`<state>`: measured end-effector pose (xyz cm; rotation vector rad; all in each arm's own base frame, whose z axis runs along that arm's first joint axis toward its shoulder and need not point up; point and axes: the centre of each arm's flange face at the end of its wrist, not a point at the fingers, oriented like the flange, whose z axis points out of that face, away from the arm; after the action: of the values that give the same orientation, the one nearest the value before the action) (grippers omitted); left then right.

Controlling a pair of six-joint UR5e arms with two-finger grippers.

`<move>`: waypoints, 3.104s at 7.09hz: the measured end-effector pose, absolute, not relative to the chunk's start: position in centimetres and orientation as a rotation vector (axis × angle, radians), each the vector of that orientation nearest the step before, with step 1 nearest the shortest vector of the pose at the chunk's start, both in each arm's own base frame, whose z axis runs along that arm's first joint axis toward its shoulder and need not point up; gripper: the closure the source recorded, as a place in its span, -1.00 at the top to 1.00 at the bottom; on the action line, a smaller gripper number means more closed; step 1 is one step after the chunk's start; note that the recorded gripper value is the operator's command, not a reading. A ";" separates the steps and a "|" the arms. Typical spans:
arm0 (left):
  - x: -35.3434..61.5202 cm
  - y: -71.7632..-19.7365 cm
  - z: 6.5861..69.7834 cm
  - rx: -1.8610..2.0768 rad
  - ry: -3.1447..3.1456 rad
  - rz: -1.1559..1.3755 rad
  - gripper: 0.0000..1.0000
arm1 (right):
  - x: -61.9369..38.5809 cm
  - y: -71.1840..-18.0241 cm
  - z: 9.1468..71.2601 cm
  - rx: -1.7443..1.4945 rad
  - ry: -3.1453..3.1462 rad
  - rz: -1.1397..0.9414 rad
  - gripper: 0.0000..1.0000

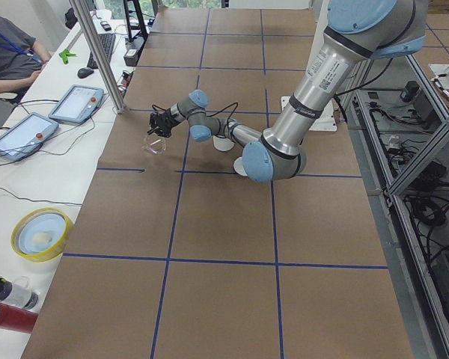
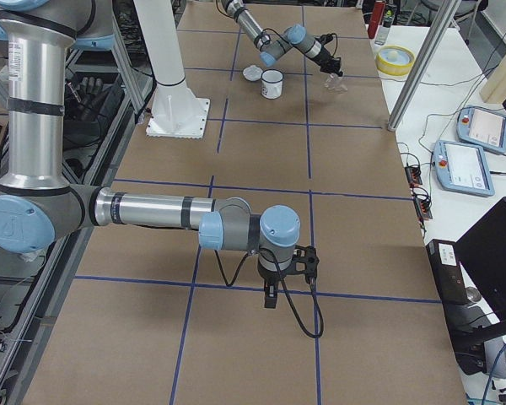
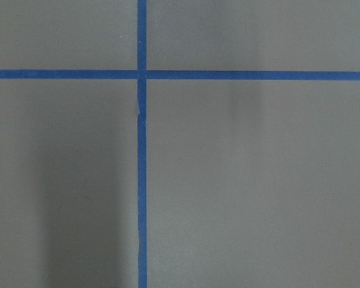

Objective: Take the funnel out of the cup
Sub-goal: 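Carry the glass funnel farther from the robot and set it down, then open the left gripper and move it to the white funnel, then lower the left gripper and grasp the white funnel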

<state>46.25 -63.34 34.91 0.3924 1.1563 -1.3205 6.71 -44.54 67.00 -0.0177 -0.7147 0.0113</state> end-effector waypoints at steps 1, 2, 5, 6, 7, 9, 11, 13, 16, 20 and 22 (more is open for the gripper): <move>46.0 -63.3 34.6 0.405 1.156 -1.300 1.00 | 6.7 -44.5 67.0 -0.018 -0.715 0.011 1.00; 45.5 -63.1 33.8 0.425 1.163 -1.268 1.00 | 6.7 -44.5 67.0 -0.018 -0.715 0.011 1.00; 41.2 -59.8 30.6 0.424 1.217 -1.070 1.00 | 6.7 -44.5 67.0 -0.018 -0.715 0.011 1.00; 38.7 -57.4 29.9 0.412 1.206 -0.934 1.00 | 6.7 -44.5 67.0 -0.018 -0.715 0.011 1.00; 35.7 -54.8 29.1 0.394 1.172 -0.791 0.99 | 6.7 -44.5 67.0 -0.018 -0.715 0.012 1.00; 29.7 -49.5 26.9 0.365 1.050 -0.521 0.97 | 6.7 -44.5 67.0 -0.018 -0.715 0.012 1.00; 24.4 -43.8 26.8 0.319 0.958 -0.346 1.00 | 6.7 -44.5 67.1 -0.019 -0.715 0.012 1.00; 24.6 -38.7 29.6 0.220 0.909 -0.238 1.00 | 6.7 -44.5 67.0 -0.018 -0.715 0.012 1.00; 30.5 -35.3 34.9 0.113 0.881 -0.134 1.00 | 6.7 -44.5 67.0 -0.019 -0.715 0.012 1.00; 35.9 -33.1 41.3 0.054 0.878 -0.057 1.00 | 6.7 -44.5 67.0 -0.018 -0.715 0.011 1.00; 37.2 -31.7 42.3 0.025 0.863 -0.040 0.81 | 6.7 -44.5 67.0 -0.018 -0.715 0.011 1.00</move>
<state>37.18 -31.70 42.30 0.0250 0.8626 -0.0402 6.72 -44.54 67.02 -0.0180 -0.7146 0.0115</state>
